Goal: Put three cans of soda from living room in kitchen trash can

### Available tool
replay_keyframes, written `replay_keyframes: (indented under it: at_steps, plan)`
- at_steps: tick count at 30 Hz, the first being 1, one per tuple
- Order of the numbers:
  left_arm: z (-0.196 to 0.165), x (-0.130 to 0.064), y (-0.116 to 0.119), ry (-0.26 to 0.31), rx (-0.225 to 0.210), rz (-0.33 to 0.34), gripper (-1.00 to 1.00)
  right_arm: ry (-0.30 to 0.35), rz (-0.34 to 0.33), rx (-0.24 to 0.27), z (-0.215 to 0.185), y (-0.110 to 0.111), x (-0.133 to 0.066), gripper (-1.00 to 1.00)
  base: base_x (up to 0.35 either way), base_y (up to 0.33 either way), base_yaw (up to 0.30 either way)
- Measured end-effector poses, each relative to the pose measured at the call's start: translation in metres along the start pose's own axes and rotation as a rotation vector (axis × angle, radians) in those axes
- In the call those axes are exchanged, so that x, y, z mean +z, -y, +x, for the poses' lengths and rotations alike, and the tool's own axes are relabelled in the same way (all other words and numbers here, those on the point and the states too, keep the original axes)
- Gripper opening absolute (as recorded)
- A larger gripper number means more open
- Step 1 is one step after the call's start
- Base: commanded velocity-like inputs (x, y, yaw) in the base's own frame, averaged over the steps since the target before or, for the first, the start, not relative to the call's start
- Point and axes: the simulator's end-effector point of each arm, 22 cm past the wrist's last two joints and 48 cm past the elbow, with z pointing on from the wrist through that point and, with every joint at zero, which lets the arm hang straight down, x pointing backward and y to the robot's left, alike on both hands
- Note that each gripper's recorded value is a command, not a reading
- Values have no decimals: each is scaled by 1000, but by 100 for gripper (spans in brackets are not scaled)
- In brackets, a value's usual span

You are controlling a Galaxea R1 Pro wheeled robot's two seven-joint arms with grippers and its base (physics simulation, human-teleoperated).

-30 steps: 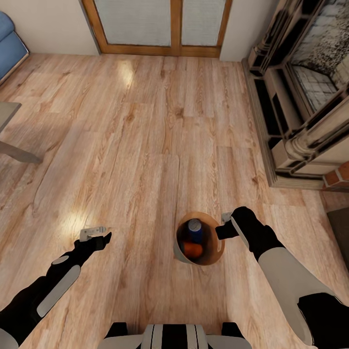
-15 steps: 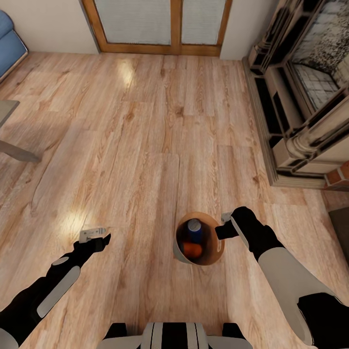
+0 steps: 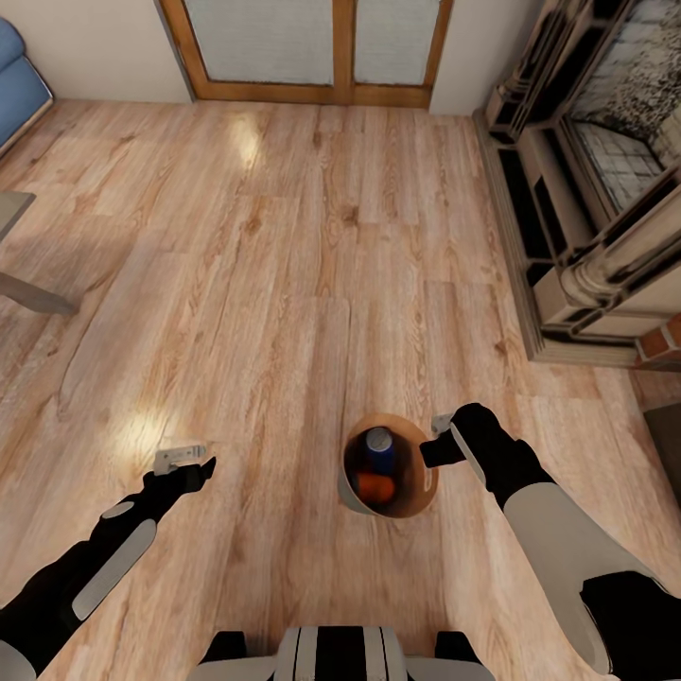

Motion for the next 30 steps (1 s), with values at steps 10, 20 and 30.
replay_keyframes:
  at_steps: [10,20,30]
  plan:
    - [4,3,2,-2,4,3,100,0,-4,2,0,-1,4,-100,0,0,0]
    - [3,5,2,9,1,3,100,0,-5,2,0,-1,6,-100,0,0,0]
    - [8,8,5,9,7,10,100,0,-7,2,0,-1,11,-100,0,0,0]
